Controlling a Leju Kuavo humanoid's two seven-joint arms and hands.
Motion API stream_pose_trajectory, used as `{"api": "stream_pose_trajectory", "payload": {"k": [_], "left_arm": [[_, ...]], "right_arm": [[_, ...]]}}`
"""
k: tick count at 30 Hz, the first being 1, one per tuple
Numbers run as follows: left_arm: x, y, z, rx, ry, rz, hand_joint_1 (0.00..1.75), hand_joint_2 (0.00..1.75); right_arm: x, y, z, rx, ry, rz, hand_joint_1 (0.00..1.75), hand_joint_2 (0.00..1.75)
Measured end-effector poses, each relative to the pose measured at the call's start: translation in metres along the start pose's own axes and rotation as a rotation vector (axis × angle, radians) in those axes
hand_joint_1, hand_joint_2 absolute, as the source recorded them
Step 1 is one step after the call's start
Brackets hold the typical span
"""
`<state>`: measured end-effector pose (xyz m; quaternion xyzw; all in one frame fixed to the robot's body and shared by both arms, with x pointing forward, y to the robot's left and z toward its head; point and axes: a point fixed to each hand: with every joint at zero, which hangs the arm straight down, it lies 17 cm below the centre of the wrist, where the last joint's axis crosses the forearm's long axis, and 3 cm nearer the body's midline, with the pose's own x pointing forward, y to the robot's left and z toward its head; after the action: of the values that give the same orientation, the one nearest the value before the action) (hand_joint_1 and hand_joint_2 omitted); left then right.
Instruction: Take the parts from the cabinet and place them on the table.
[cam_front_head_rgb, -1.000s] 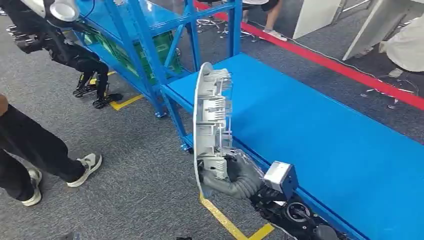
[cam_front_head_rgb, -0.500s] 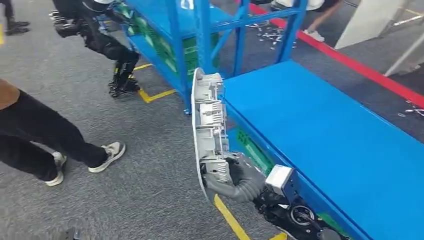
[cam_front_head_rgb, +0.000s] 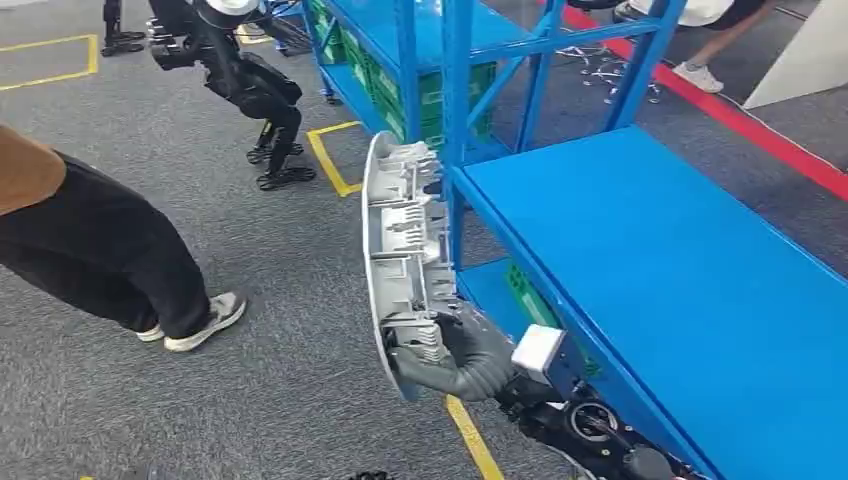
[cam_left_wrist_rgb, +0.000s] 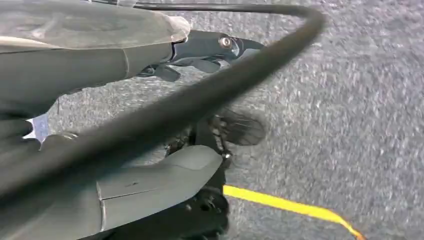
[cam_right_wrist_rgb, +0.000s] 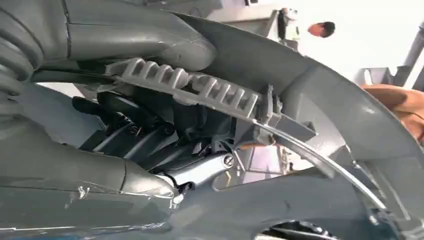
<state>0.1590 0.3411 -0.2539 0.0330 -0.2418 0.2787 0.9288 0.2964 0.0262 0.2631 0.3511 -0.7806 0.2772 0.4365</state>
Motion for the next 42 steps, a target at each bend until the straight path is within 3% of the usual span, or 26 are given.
{"api": "stream_pose_trajectory", "payload": {"k": [42], "left_arm": [[0.002,0.000,-0.001,0.009,-0.001,-0.004,0.00,1.75]], "right_arm": [[-0.008,0.020,-0.005,0.081,0.023,-0.023,1.75,1.75]]}}
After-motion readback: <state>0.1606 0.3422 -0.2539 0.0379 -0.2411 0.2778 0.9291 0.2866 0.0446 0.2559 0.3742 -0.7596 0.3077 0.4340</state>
